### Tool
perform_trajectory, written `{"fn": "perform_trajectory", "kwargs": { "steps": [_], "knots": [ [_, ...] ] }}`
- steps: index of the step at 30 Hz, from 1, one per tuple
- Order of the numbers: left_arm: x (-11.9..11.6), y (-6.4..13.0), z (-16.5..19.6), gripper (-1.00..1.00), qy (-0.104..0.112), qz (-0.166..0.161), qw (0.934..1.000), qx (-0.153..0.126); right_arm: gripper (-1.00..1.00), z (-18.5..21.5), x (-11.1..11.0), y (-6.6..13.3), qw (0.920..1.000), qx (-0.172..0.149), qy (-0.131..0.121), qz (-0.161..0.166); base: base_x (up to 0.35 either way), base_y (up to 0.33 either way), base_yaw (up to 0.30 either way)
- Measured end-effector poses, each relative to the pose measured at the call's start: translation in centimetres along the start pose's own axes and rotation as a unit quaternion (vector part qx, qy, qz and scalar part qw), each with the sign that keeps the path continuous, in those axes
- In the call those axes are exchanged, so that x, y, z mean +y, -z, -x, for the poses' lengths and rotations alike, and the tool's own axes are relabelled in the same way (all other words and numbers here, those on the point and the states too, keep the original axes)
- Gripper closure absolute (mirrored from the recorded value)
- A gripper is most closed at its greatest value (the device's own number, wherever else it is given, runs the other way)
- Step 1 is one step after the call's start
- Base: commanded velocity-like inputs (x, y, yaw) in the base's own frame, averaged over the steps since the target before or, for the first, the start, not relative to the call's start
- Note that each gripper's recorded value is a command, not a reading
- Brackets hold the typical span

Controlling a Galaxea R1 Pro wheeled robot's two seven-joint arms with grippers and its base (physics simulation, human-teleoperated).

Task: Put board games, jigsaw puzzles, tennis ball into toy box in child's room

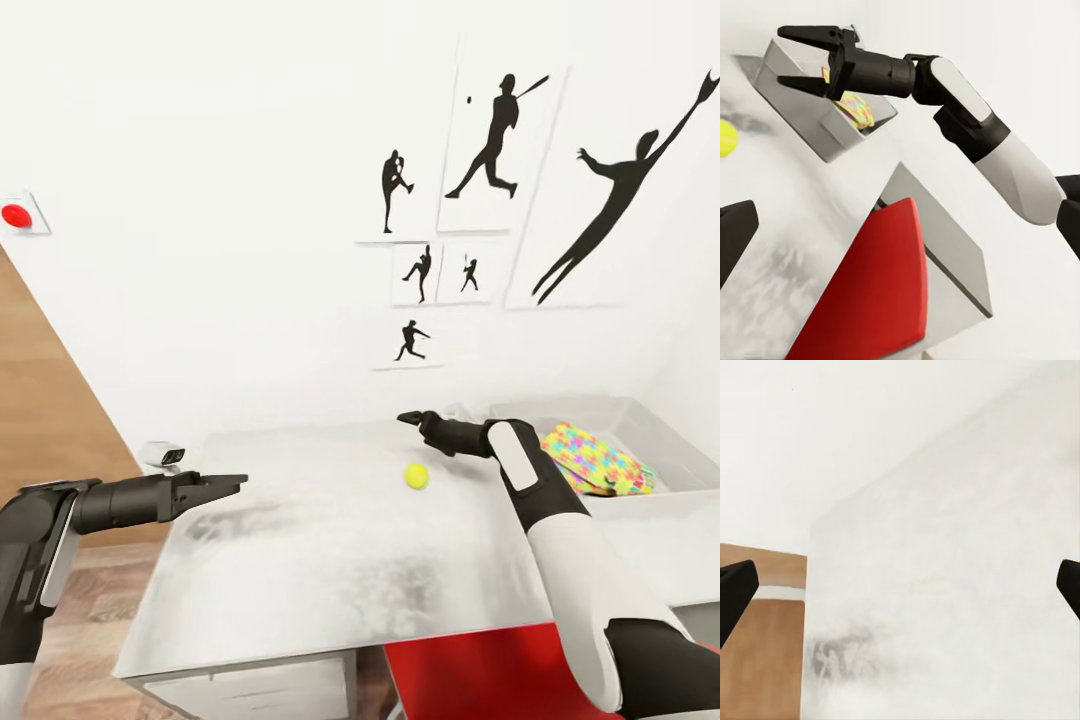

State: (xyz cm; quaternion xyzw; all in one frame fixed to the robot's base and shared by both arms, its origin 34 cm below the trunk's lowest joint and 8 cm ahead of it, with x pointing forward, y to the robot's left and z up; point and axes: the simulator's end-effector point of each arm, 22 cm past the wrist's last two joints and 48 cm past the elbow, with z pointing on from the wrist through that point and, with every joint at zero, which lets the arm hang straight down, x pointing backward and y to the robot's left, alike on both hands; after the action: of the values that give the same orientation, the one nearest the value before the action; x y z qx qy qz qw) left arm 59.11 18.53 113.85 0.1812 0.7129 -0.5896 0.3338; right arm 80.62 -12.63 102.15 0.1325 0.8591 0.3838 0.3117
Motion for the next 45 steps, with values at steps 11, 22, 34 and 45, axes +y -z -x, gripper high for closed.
{"fn": "perform_trajectory", "kwargs": {
  "steps": [11, 22, 34, 45],
  "knots": [
    [0.0, 0.0, 0.0, -1.00, 0.000, 0.000, 1.0000, 0.000, -1.00, 0.8, -0.7, 0.3, 0.9999, -0.012, 0.003, -0.010, 0.009, 0.003, 0.016],
    [0.0, 0.0, 0.0, -1.00, 0.000, 0.000, 1.0000, 0.000, -1.00, 1.3, -5.5, 1.1, 0.9909, -0.015, 0.010, -0.134, 0.000, 0.000, 0.000],
    [0.2, 0.3, 0.0, -1.00, -0.001, 0.004, 1.0000, 0.002, -1.00, 2.1, -4.7, 1.5, 0.9902, -0.023, 0.020, -0.137, 0.000, 0.000, 0.000],
    [0.2, 0.4, 0.0, -1.00, -0.001, 0.005, 1.0000, 0.003, -1.00, 3.2, -8.4, 3.6, 0.9614, -0.026, 0.046, -0.270, 0.002, 0.014, 0.000]
  ]
}}
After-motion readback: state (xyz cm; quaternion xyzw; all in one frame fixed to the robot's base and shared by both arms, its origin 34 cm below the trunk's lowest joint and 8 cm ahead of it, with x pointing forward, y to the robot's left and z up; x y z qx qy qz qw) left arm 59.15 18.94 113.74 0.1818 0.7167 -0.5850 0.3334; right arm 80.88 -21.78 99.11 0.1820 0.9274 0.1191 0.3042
